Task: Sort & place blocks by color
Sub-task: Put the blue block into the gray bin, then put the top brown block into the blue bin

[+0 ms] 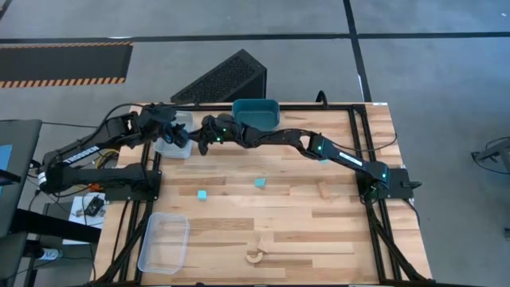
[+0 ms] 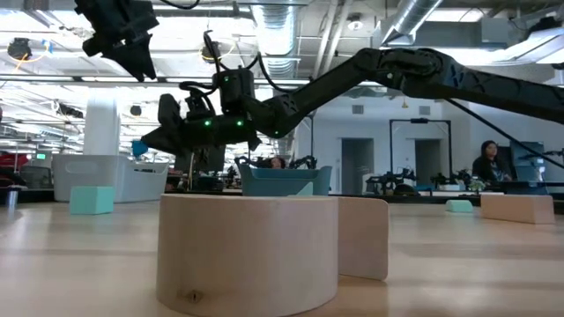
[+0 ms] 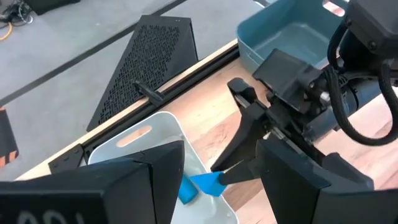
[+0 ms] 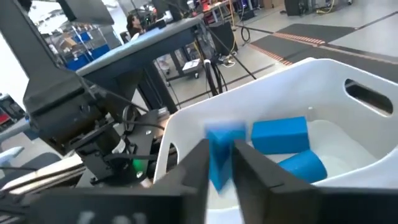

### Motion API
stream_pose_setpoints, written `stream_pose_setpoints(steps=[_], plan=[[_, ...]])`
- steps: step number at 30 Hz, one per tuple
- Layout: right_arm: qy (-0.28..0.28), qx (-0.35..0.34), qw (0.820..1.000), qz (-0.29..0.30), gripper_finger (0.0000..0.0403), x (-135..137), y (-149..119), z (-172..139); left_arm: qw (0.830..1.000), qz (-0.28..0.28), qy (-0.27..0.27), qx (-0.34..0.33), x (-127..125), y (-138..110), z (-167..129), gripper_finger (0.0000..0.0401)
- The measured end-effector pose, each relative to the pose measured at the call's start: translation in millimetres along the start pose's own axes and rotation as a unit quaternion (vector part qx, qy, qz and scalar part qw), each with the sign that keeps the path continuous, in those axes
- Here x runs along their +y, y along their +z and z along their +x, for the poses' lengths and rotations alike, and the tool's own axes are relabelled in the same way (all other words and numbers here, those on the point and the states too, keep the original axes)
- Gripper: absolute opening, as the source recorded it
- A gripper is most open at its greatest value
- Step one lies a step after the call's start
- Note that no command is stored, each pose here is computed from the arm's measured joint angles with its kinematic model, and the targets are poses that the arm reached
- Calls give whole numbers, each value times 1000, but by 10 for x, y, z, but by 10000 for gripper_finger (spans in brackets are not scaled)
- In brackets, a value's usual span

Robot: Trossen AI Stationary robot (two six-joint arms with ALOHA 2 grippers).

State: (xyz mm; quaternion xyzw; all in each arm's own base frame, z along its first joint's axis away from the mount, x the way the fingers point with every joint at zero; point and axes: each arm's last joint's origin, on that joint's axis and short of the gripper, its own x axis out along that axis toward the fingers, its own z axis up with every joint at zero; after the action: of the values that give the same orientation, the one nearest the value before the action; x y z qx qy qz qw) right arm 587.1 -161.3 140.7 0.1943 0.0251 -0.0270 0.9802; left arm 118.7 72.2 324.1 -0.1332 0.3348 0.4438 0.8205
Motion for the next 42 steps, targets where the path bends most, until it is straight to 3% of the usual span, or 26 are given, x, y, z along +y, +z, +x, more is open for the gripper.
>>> stream_pose_setpoints(steps=[6, 10, 12, 14, 21, 25, 32, 42], plan=[[22, 3, 999, 45, 218, -34, 28, -14, 1000, -6, -2, -10, -6, 26, 7, 190], [28, 33, 992, 119, 256, -115, 97, -57, 999, -15, -4, -30, -16, 65, 5, 190], [17, 62, 983, 171, 255, -140, 216, -112, 999, -17, 1, -36, -15, 75, 5, 190], [16, 81, 982, 169, 244, -112, 386, -176, 999, -15, 7, -48, -23, 104, 15, 190], [-43, 135, 990, 1, 173, 446, 1083, -504, 992, 45, -6, -116, -132, 312, 110, 190], [-82, 172, 980, -53, 144, 550, 1275, -709, 986, 25, -50, -160, -225, 454, 173, 190], [-92, 206, 973, -48, 128, 567, 1134, -1104, 975, -59, -112, -185, -321, 546, 193, 190], [-75, 105, 991, 22, 128, 842, 737, -2129, 971, -77, -162, -157, -548, 476, 177, 190]])
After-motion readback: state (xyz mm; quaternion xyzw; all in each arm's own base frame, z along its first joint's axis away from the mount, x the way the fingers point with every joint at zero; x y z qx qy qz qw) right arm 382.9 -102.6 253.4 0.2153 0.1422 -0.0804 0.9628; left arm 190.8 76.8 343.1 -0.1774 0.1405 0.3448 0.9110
